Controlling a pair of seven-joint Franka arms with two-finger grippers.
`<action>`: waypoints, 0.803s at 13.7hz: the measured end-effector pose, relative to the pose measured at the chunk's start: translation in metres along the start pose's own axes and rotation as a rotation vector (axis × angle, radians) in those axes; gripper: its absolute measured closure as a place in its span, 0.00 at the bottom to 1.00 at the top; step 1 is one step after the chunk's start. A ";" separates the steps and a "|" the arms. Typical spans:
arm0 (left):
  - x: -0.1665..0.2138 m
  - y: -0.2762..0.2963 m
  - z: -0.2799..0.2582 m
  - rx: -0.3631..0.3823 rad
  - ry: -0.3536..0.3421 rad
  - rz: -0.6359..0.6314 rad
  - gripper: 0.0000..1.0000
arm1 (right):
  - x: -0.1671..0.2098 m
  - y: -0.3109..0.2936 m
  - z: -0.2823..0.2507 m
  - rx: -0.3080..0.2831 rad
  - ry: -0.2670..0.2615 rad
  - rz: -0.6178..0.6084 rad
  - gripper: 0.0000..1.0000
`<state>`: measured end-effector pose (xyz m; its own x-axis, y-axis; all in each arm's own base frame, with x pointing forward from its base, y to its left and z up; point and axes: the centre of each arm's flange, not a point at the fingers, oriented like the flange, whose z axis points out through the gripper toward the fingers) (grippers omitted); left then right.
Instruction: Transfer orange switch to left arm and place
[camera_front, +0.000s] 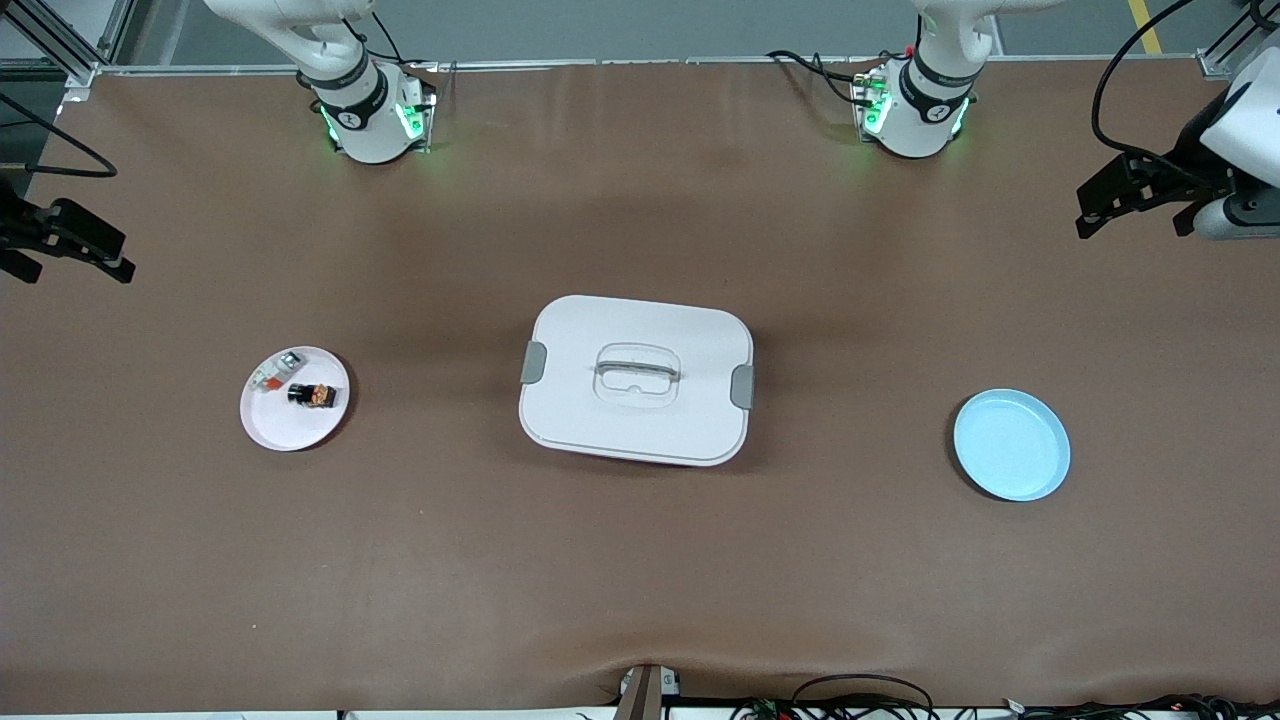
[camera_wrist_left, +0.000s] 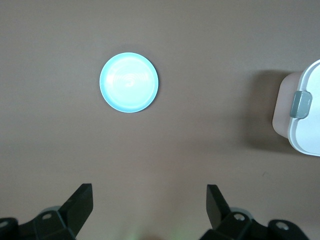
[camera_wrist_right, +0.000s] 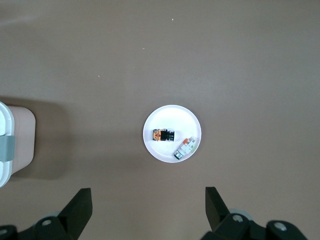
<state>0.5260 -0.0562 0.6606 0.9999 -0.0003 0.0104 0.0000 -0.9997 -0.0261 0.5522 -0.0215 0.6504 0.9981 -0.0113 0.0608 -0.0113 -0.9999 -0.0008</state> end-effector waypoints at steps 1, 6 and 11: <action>0.000 0.000 0.000 0.000 0.000 0.000 0.00 | 0.000 0.000 0.000 0.000 0.000 0.000 0.00; 0.000 0.000 0.000 0.000 0.001 -0.001 0.00 | 0.000 0.001 0.000 0.000 0.000 0.001 0.00; 0.003 -0.005 -0.002 -0.002 0.007 -0.010 0.00 | 0.002 0.000 0.017 0.001 -0.060 0.001 0.00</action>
<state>0.5291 -0.0511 0.6632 0.9998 0.0092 0.0179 0.0096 -0.9997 -0.0238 0.5550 -0.0219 0.6340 0.9999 -0.0124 0.0010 -0.0124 -0.9999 -0.0019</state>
